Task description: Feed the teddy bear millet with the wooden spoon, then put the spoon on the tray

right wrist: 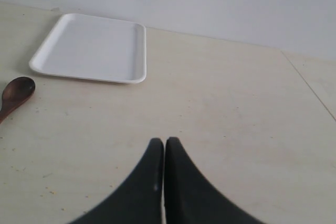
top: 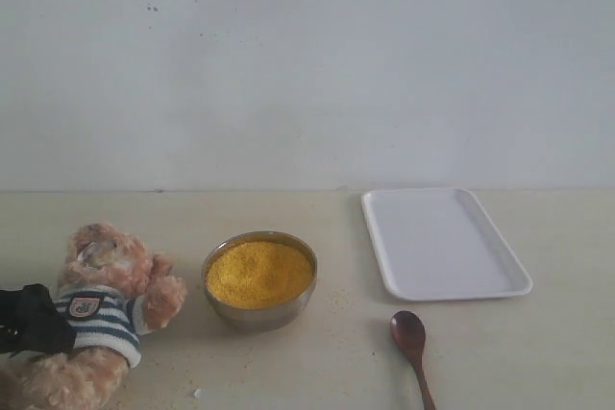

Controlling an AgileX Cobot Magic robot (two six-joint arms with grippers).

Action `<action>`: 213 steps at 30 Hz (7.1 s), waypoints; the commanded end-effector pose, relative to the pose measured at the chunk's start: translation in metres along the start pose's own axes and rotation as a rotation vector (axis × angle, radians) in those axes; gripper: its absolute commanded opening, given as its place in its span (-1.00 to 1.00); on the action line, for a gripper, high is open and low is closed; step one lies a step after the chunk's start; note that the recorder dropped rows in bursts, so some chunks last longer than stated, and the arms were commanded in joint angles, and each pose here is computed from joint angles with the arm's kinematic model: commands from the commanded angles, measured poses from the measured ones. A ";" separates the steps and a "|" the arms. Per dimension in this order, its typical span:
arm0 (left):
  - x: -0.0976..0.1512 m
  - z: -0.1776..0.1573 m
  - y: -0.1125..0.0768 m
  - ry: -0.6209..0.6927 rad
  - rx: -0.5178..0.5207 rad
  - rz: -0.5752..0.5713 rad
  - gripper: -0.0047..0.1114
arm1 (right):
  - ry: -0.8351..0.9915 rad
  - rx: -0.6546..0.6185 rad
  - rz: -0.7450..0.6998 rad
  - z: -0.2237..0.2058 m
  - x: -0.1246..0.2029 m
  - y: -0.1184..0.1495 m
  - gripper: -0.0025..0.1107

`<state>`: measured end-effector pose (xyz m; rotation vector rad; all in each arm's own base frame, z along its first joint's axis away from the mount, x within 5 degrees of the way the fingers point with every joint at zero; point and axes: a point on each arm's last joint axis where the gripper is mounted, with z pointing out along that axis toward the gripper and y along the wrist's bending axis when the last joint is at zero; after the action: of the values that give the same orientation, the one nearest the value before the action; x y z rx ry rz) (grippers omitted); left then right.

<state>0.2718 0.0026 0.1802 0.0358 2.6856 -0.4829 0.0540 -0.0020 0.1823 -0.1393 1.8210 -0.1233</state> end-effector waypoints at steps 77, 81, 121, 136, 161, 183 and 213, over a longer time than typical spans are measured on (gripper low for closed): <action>0.000 -0.036 -0.023 -0.323 0.435 -0.097 -0.85 | -0.012 0.001 -0.004 0.000 -0.001 0.000 -0.96; 0.004 -0.035 -0.024 -0.323 0.451 -0.124 -0.85 | -0.012 0.001 -0.004 0.000 -0.001 0.000 -0.96; 0.029 -0.031 -0.038 -0.344 0.685 -0.192 -0.85 | -1.137 -0.394 0.962 -0.079 -0.131 -0.026 -0.96; 0.023 -0.030 -0.032 -0.424 0.612 -0.188 -0.85 | -0.200 -0.016 0.093 0.094 -0.168 -0.019 -0.96; 0.027 -0.026 -0.032 -0.386 0.598 -0.144 -0.85 | 0.668 -0.564 -0.126 0.145 -0.057 0.124 -0.60; 0.027 -0.024 -0.029 -0.391 0.554 -0.141 -0.85 | 0.650 -0.531 -0.147 0.176 -0.013 0.158 0.02; 0.027 -0.024 -0.029 -0.393 0.552 -0.134 -0.85 | 0.776 -0.525 -0.197 0.182 0.020 0.162 -0.55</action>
<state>0.2356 -0.0151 0.1979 -0.0787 2.1334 -1.1062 0.2270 0.1540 0.1019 -0.6810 2.5077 0.2039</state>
